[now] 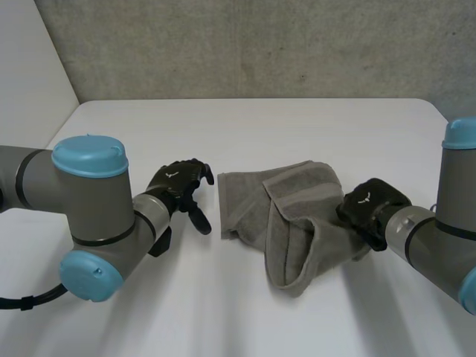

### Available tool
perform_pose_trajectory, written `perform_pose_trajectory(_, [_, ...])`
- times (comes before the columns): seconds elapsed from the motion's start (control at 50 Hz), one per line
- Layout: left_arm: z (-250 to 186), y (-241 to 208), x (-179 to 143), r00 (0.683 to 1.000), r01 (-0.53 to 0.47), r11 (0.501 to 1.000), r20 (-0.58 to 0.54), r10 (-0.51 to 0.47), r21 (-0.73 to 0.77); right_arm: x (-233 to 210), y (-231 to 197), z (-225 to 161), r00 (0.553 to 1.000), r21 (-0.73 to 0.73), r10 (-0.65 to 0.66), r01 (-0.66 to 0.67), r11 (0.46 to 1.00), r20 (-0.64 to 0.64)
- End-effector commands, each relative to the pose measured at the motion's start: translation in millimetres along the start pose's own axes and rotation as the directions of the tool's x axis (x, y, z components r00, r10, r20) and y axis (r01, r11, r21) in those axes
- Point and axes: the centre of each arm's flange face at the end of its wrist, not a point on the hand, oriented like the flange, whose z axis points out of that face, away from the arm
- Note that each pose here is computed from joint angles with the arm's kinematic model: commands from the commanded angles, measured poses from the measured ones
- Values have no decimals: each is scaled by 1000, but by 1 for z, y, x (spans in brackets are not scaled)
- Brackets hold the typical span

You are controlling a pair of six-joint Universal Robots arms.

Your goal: Fold the towel.

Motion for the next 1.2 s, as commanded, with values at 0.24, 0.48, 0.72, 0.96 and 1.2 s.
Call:
perform_pose_trajectory(0.24, [13, -2, 24, 995, -34, 994, -88, 43, 104, 20, -31, -31, 989, 220, 50, -18, 975, -140])
perform_pose_trajectory(0.48, [25, 35, 58, 959, -59, 998, -275, 66, 34, -28, -41, -54, 997, 387, -70, 51, 921, 33])
perform_pose_trajectory(0.72, [24, 56, 62, 920, -236, 971, -317, 232, 27, -57, -18, -40, 974, 344, -189, 136, 929, 126])
perform_pose_trajectory(0.96, [20, 66, 59, 910, -275, 961, -321, 264, 11, -75, -5, -20, 956, 317, -209, 138, 939, 204])
perform_pose_trajectory(1.2, [17, 68, 66, 883, -270, 963, -393, 256, 19, -66, -7, -11, 973, 336, -186, 130, 933, 139])
